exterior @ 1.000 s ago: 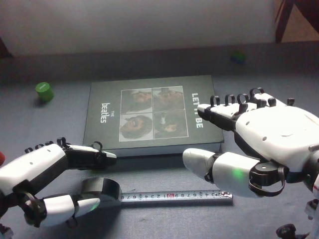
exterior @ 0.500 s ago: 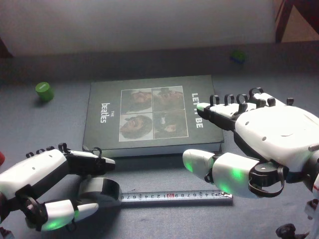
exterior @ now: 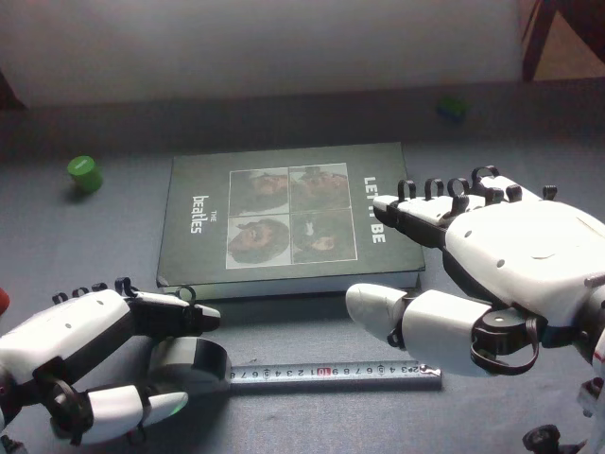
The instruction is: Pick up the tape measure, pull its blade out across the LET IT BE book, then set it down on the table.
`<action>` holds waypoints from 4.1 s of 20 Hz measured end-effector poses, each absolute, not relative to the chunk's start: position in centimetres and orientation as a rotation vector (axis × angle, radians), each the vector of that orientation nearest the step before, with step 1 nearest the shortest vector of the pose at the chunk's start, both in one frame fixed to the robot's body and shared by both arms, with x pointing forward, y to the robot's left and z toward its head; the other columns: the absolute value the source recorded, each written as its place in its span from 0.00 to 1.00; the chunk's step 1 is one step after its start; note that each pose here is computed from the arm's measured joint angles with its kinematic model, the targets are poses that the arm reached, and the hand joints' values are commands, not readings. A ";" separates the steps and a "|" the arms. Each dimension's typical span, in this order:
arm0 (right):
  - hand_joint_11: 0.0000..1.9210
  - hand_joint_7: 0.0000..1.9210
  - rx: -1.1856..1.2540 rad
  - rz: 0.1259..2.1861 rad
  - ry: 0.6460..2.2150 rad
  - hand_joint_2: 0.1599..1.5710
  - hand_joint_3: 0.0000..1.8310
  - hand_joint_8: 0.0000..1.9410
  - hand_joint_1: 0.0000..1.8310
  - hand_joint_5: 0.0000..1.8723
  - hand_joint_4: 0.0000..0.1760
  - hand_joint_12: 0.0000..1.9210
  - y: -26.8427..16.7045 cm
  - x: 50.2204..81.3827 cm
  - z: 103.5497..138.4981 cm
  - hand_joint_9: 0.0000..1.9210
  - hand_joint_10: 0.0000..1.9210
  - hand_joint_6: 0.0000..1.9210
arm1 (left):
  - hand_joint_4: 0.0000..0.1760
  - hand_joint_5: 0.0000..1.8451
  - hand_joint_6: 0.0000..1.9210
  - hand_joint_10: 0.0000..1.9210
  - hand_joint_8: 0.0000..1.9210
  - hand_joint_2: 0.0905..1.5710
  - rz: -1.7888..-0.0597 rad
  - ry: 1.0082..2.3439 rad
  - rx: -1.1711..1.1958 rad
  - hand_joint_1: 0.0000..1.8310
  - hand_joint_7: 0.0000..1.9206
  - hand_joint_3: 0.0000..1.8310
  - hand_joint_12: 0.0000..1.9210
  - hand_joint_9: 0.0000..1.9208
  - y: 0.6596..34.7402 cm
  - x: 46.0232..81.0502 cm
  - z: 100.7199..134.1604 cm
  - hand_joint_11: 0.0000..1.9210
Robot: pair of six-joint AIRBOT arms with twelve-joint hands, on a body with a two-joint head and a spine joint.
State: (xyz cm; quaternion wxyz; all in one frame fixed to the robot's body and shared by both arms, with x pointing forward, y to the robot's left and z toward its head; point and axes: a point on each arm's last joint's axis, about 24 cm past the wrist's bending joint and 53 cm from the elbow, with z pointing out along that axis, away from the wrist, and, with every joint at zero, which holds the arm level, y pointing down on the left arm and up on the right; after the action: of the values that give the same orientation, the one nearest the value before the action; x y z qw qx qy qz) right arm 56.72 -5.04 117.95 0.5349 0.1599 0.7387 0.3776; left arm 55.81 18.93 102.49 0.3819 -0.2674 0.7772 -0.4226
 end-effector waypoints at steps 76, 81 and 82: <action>0.12 0.41 0.348 0.842 1.672 0.72 0.00 0.01 0.58 0.42 0.00 0.64 1.2 66.8 122.0 0.38 0.05 0.01 | 0.00 0.53 0.51 0.60 0.29 0.67 -1.084 1.835 -0.612 0.75 0.62 0.00 0.55 0.48 21.1 67.8 115.7 0.38; 0.12 0.41 0.349 0.841 1.674 0.72 0.00 0.01 0.57 0.41 0.00 0.64 1.2 66.8 121.9 0.39 0.04 0.01 | 0.00 0.52 0.51 0.60 0.29 0.67 -1.084 1.834 -0.612 0.75 0.62 0.00 0.55 0.48 21.1 67.8 115.7 0.38; 0.12 0.41 0.349 0.841 1.674 0.72 0.00 0.01 0.57 0.41 0.00 0.64 1.2 66.8 121.9 0.39 0.04 0.01 | 0.00 0.52 0.51 0.60 0.29 0.67 -1.084 1.834 -0.612 0.75 0.62 0.00 0.55 0.48 21.1 67.8 115.7 0.38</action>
State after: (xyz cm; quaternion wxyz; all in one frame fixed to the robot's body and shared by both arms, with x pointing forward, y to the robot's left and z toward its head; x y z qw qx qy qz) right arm 66.81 1.18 121.93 0.5793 0.1492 0.7160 0.3599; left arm 67.80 21.09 115.73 0.4461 -0.2472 0.7404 -0.4378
